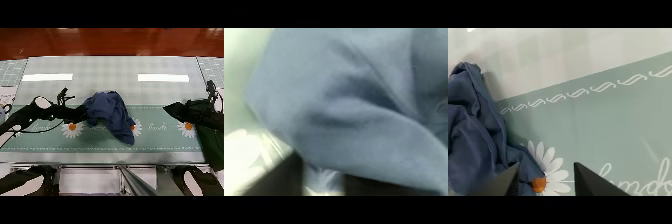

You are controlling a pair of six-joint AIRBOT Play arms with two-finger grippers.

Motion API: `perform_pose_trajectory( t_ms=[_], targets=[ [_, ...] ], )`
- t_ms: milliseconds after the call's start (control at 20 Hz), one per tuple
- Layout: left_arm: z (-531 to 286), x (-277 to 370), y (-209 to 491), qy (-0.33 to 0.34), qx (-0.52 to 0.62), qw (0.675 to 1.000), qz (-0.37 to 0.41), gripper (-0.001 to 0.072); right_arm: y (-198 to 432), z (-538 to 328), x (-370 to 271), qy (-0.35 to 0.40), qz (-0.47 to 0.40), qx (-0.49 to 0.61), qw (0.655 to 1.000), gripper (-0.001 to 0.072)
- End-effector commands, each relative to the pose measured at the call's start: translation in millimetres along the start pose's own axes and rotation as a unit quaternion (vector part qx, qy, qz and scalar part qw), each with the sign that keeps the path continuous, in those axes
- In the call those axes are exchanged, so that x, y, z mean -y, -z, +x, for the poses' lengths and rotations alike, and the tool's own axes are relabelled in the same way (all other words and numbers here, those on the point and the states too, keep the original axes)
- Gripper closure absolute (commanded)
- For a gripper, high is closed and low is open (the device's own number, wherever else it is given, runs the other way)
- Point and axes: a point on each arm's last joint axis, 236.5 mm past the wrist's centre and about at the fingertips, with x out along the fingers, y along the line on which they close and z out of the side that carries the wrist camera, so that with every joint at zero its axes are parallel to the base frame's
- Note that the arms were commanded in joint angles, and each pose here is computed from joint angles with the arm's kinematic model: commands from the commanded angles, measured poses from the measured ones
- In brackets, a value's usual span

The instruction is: Fold the shirts.

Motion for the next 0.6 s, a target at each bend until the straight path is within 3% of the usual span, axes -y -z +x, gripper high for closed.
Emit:
perform_pose_trajectory(
  t_ms=[0,350,550],
  targets=[
    [3,5,-7,-0.002,0.020,1.000,0.015,0.0692,2,0,-3,-0.005,0.003,-0.003,1.000,0.0316],
    [-1,15,-11,0.006,0.021,0.999,0.039,0.0692,133,36,5,-0.009,0.032,-0.198,0.980,0.0316],
    [-1,15,-11,0.006,0.021,0.999,0.038,0.0692,142,72,-24,-0.071,0.044,-0.219,0.972,0.0316]
  ],
)
